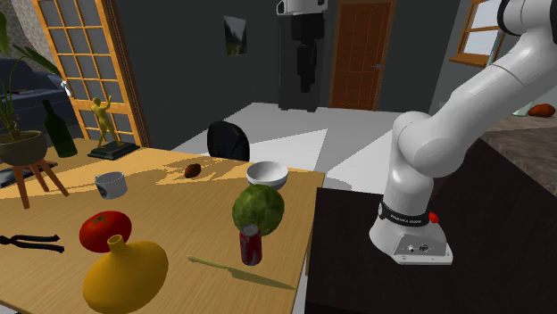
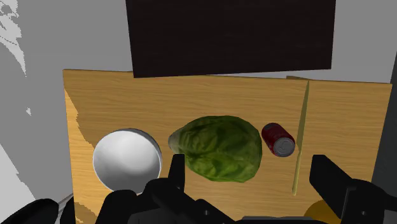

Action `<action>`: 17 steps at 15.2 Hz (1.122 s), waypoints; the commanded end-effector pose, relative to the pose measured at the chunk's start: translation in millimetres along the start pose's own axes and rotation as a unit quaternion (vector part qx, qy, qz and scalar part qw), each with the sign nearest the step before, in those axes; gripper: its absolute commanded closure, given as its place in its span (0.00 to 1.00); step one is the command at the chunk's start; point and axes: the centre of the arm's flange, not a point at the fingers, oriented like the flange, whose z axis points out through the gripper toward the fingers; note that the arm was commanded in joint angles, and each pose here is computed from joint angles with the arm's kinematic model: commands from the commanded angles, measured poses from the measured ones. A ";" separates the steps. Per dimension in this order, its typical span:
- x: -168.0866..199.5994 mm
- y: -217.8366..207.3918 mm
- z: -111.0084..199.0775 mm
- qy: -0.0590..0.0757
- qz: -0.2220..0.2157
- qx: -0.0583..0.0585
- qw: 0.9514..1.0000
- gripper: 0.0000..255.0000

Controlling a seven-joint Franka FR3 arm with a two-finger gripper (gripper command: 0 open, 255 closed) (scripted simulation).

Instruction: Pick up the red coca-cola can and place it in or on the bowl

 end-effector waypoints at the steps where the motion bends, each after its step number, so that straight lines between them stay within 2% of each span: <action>1: 0.0 0.0 0.0 0.000 0.000 0.000 1.000 0.00; 17: 80.8 -74.8 176.8 0.015 -0.085 0.009 0.996 0.00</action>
